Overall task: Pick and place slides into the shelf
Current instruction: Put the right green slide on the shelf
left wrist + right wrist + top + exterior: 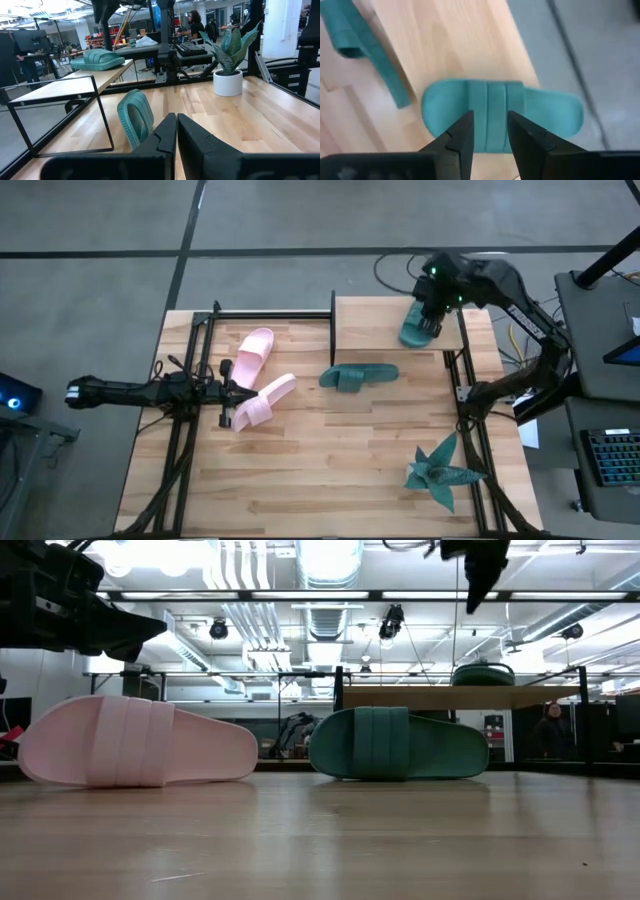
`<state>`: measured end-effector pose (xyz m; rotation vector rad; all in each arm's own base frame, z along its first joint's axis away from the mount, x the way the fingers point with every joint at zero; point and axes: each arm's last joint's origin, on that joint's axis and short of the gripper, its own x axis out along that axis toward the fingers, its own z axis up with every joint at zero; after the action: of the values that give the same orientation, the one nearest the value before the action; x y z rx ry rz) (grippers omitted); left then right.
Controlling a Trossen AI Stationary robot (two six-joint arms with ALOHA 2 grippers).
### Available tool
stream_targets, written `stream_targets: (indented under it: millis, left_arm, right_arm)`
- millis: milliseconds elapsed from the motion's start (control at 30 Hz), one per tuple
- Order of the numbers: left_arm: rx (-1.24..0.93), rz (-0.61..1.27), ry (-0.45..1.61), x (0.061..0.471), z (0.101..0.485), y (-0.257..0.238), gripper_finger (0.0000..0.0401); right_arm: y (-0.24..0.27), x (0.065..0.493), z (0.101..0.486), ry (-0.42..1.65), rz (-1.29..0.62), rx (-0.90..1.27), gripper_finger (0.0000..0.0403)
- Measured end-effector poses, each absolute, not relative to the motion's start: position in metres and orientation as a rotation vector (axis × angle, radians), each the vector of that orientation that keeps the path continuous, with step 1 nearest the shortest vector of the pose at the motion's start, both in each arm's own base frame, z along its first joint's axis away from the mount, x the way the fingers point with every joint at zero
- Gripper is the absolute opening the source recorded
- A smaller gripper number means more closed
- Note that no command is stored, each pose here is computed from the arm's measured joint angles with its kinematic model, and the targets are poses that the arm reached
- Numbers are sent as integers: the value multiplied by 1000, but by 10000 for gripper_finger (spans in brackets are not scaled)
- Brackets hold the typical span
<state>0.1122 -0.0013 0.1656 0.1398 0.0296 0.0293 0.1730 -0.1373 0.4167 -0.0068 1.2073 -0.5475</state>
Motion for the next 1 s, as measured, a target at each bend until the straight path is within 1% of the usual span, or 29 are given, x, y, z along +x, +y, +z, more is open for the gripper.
stream_targets:
  millis: [200, 267, 400, 500, 633, 800, 900, 1000]
  left_arm:
    - [140, 30, 29, 112, 166, -1, 0]
    - [140, 30, 29, 112, 166, -1, 0]
    - [140, 30, 29, 112, 166, -1, 0]
    - [140, 30, 29, 112, 166, -1, 0]
    - [144, 30, 29, 112, 166, -1, 0]
    - [173, 29, 30, 112, 166, -1, 0]
    - [173, 29, 30, 112, 166, -1, 0]
    - [173, 29, 30, 112, 166, -1, 0]
  right_arm:
    - [-97, 187, 408, 1241, -737, -306, 92]
    - [-87, 190, 399, 1253, -718, -333, 88]
    - [-77, 193, 380, 1277, -719, -309, 91]
    - [-77, 194, 358, 1349, -721, -307, 113]
    - [-78, 197, 327, 1474, -687, -337, 166]
    - [-81, 199, 308, 1521, -760, -417, 229]
    - [-82, 201, 306, 1504, -791, -428, 249]
    - [-83, 204, 305, 1467, -815, -441, 254]
